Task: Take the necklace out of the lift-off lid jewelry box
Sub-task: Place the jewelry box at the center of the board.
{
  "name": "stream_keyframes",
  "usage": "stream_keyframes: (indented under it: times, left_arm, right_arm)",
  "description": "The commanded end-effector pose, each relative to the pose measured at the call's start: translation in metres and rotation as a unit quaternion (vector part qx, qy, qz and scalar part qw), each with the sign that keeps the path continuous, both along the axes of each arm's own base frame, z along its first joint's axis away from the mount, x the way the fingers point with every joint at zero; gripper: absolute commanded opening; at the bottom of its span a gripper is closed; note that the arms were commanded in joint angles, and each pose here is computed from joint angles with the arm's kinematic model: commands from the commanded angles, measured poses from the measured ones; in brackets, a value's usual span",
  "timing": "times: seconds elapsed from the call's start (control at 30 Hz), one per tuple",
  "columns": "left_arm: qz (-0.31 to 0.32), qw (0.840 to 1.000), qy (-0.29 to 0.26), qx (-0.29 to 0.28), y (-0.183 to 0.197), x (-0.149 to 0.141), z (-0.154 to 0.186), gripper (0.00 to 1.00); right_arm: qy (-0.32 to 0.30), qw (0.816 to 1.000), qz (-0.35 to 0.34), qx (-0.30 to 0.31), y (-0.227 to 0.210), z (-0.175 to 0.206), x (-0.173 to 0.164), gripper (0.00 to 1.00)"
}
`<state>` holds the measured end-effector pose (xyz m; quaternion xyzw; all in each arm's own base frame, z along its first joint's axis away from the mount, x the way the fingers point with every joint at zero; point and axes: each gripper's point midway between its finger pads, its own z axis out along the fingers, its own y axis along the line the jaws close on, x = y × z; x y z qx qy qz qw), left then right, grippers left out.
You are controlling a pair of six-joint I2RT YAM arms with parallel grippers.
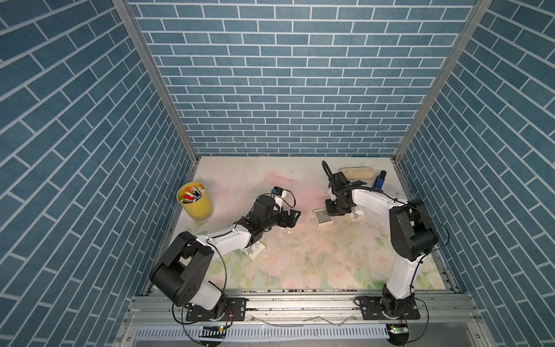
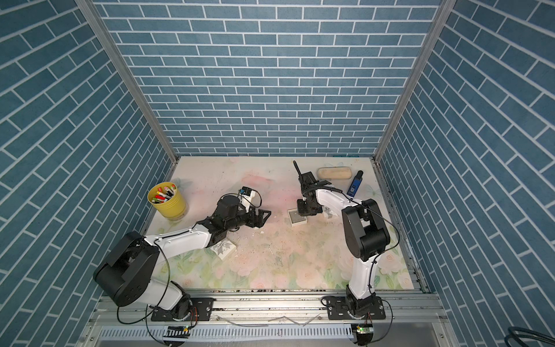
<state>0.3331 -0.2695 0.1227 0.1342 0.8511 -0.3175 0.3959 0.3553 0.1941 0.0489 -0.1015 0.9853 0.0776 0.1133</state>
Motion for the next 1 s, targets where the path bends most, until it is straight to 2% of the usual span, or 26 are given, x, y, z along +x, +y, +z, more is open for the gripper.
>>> stream_keyframes:
  times: [0.0,0.07,0.2,0.43,0.77,0.97]
  left_arm:
    - [0.012,1.000,0.018,-0.018,-0.007,0.003,0.000,0.87]
    - [0.015,0.999,0.030,-0.028,-0.013,0.005,-0.002,0.81]
    - [0.010,0.998,0.051,-0.044,-0.034,0.008,-0.008,0.71]
    - [0.015,0.995,0.075,-0.061,-0.057,0.016,-0.019,0.59]
    - [0.007,0.995,0.086,-0.056,-0.065,0.016,-0.030,0.56]
    - [0.007,0.994,0.089,-0.056,-0.066,0.017,-0.036,0.55]
  right_arm:
    - [-0.014,1.000,0.000,-0.007,-0.005,0.024,-0.005,0.29]
    - [-0.017,1.000,-0.002,-0.006,-0.005,0.034,-0.008,0.33]
    - [-0.016,1.000,0.010,0.005,0.006,0.045,-0.015,0.33]
    - [0.020,0.999,0.030,0.025,0.027,0.030,-0.023,0.33]
    - [0.044,0.998,0.043,0.007,0.033,0.007,-0.023,0.40]
    - [0.052,0.997,0.045,-0.029,0.025,-0.011,-0.022,0.43]
